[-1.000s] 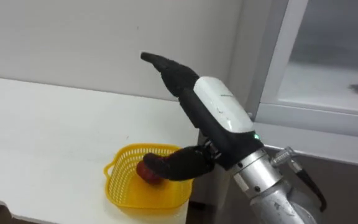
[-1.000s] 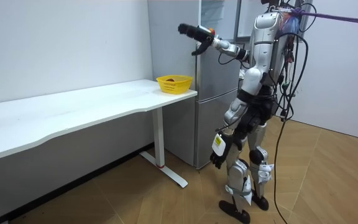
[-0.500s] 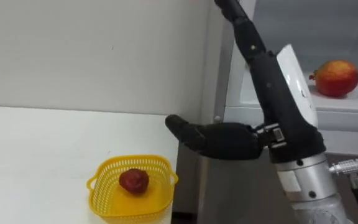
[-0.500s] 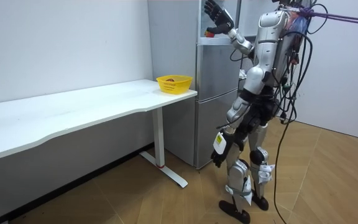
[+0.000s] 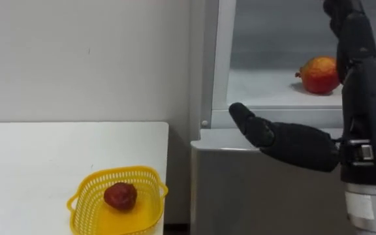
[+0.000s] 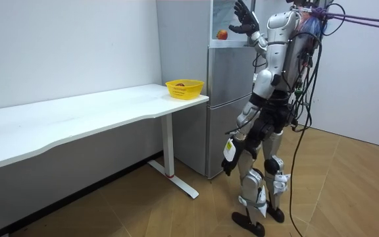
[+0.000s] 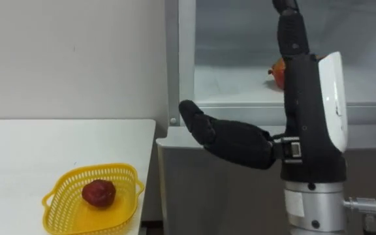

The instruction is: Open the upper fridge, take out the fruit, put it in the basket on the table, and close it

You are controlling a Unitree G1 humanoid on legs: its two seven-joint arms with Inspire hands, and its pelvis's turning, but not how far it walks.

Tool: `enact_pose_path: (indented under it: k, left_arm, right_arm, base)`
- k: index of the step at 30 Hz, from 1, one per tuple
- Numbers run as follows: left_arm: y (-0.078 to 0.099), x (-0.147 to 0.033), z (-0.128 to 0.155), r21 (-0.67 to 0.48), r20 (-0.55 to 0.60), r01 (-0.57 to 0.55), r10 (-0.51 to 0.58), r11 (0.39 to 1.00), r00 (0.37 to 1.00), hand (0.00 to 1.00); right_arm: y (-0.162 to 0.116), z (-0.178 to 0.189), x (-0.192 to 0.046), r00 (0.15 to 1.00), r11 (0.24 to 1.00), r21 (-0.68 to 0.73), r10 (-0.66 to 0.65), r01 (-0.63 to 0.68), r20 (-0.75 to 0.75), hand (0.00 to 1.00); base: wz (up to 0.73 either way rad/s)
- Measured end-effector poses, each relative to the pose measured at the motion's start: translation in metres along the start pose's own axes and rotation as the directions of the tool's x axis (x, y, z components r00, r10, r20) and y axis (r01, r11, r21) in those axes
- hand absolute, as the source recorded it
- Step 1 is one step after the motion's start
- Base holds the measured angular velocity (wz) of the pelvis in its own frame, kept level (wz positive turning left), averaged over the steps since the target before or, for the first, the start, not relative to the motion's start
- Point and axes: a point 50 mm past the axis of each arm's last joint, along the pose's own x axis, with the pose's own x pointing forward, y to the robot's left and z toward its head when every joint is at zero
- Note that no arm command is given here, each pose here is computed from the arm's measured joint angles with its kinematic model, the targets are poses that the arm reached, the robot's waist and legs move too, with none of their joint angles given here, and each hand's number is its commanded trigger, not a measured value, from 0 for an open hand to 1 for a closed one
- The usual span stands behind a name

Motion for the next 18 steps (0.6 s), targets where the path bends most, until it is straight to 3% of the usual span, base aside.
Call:
enact_pose_path:
  k: [11, 18]
  left_arm:
    - [0.0, -0.001, -0.01, -0.061, -0.02, -0.019, 0.018, 0.998, 1.0, 0.0]
    - [0.001, -0.002, -0.01, -0.076, -0.017, -0.014, 0.013, 0.997, 1.0, 0.0]
  right_arm:
    - [-0.037, -0.014, -0.001, 0.986, 0.981, -0.114, -0.163, 0.158, -0.036, 0.0]
    - [-0.044, -0.027, -0.004, 0.978, 0.972, -0.154, -0.194, 0.18, -0.082, 0.0]
  base:
    - [0.0]
    - [0.0]
